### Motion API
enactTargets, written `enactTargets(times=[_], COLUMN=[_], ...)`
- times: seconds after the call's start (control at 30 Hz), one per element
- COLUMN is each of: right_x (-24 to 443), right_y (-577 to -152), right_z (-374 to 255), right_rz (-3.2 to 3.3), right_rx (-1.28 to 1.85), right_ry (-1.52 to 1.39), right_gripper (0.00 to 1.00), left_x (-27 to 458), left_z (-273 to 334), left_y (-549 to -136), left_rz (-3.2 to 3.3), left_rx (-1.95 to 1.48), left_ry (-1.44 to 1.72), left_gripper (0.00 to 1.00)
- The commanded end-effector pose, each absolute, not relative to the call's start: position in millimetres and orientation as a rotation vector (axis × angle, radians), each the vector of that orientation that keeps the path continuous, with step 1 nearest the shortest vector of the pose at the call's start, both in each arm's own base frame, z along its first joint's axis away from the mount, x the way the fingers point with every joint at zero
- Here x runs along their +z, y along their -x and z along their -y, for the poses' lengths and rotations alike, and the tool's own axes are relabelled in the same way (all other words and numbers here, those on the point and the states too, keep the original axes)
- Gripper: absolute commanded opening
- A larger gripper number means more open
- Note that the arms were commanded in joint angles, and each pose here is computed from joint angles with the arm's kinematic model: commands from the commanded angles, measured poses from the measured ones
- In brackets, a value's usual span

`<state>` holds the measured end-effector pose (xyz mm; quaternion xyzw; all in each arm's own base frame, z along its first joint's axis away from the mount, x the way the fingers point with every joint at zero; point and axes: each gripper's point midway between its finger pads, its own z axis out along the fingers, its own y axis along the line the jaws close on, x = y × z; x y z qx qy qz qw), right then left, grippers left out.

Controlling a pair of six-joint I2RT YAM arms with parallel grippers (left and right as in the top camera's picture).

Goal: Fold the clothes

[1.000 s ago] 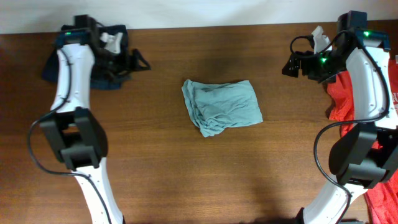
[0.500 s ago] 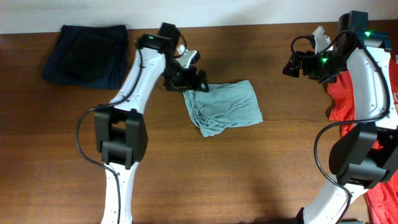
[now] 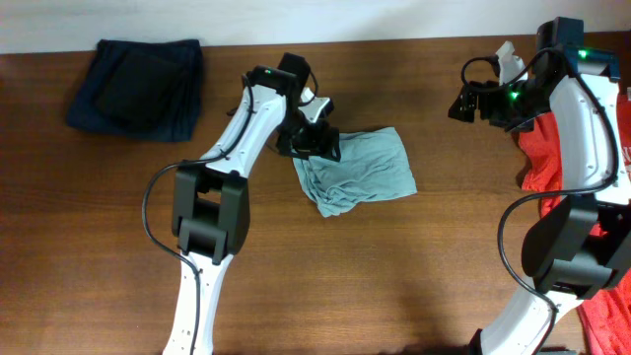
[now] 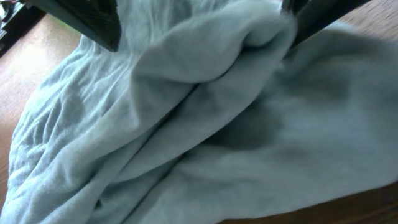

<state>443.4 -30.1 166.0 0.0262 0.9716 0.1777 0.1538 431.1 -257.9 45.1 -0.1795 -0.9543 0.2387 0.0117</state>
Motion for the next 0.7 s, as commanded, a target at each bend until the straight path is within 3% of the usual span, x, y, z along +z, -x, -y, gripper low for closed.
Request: enactTargets(times=[0.0,0.13,0.2,0.3,0.33,0.47,0.67], right_x=[171,171,171,171,171,171,171], right_y=[-443,-443,-443,-443,-443,-443,-443], right_z=[32,32,32,32,32,32,32], right_rz=[-2.776,-2.776,-2.776,-2.776,-2.776,-2.776,-2.776], right_rx=[0.495,0.495,0.495,0.495,0.495,0.495,0.495], right_ry=[-0.067,-0.067,-0.067,-0.067,-0.067,-0.067,-0.067], right_gripper=[0.99,0.99,0.98,0.99,0.99,0.99,0.99], left_x=[34,32,32,36,40,59,87], left_z=[264,260,259,260,261,263,233], left_y=[-430,-436,-439,-442,-444,-456,-481], left_rz=[2.971,3.007,3.016,3.029,3.037,3.089,3.263], left_rx=[0.724,0.677,0.676,0.685,0.691,0.694,0.395], left_ry=[0.577,0.540,0.540,0.547,0.552,0.574,0.482], left_gripper=[0.75,0.72,0.62,0.12,0.04,0.02,0.02])
